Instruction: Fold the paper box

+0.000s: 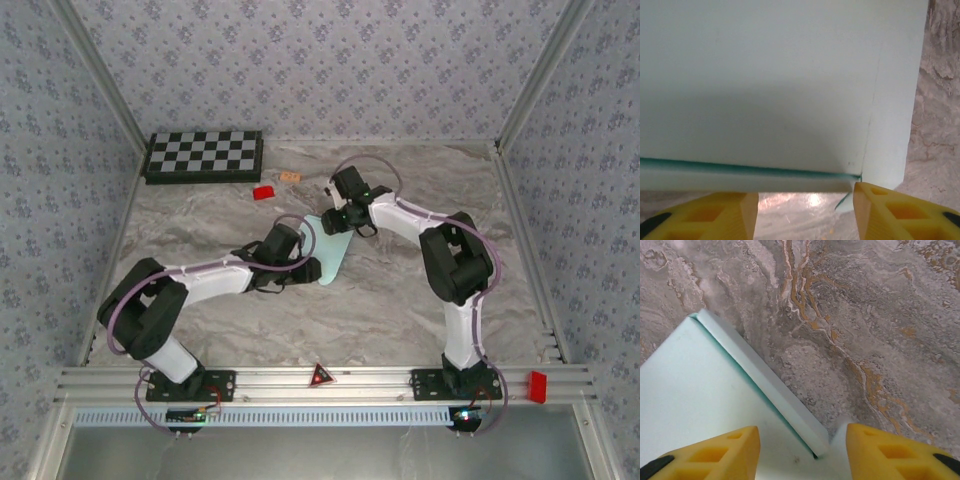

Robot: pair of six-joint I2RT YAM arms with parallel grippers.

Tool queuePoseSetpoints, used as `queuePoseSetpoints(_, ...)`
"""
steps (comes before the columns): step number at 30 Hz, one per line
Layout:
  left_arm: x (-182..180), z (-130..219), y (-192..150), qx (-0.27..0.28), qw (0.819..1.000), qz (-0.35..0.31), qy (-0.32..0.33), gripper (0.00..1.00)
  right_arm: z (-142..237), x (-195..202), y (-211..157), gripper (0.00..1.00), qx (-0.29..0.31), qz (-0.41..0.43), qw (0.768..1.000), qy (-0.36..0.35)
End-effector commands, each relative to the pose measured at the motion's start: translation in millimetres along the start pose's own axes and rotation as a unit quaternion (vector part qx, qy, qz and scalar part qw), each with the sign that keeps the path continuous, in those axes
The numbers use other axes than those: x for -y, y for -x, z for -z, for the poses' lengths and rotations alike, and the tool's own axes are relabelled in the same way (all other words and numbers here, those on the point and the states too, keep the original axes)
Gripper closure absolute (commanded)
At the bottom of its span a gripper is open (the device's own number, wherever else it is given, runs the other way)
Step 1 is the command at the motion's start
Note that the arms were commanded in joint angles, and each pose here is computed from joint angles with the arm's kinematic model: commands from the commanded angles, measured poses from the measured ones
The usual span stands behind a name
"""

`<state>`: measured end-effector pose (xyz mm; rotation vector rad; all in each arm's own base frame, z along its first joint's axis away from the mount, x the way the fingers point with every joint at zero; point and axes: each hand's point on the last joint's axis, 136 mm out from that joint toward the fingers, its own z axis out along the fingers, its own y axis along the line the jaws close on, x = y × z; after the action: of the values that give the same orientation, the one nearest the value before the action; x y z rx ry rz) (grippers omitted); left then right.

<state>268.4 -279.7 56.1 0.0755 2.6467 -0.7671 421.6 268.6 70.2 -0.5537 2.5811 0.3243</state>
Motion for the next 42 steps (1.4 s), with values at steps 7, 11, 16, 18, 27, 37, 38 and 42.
queuePoseSetpoints(7, -2, 50, 33, 0.054, 0.993, -0.073, 0.073, 0.34, 58, 27, 23, 0.47, 0.042, -0.048, 0.998, -0.022)
queuePoseSetpoints(11, -9, 63, 48, 0.072, 0.989, -0.096, 0.091, 0.28, 71, 34, 5, 0.47, 0.052, -0.087, 0.995, -0.001)
queuePoseSetpoints(16, -17, 67, 73, 0.081, 0.989, -0.1, 0.068, 0.24, 85, 40, -31, 0.47, 0.07, -0.148, 0.986, 0.025)
queuePoseSetpoints(18, -15, 64, 82, 0.079, 0.99, -0.107, 0.04, 0.24, 89, 39, -44, 0.47, 0.069, -0.171, 0.982, 0.042)
queuePoseSetpoints(27, -6, 29, 103, 0.058, 0.989, -0.127, -0.052, 0.22, 91, 16, -78, 0.42, 0.109, -0.232, 0.958, 0.125)
queuePoseSetpoints(37, -11, -2, 92, 0.009, 0.992, -0.104, -0.071, 0.23, 74, 0, -91, 0.36, 0.108, -0.238, 0.954, 0.145)
queuePoseSetpoints(38, -11, -3, 91, 0.008, 0.992, -0.1, -0.072, 0.24, 73, 0, -90, 0.36, 0.107, -0.239, 0.954, 0.145)
queuePoseSetpoints(42, -13, -5, 81, -0.002, 0.994, -0.081, -0.079, 0.26, 66, -3, -87, 0.36, 0.104, -0.238, 0.954, 0.153)
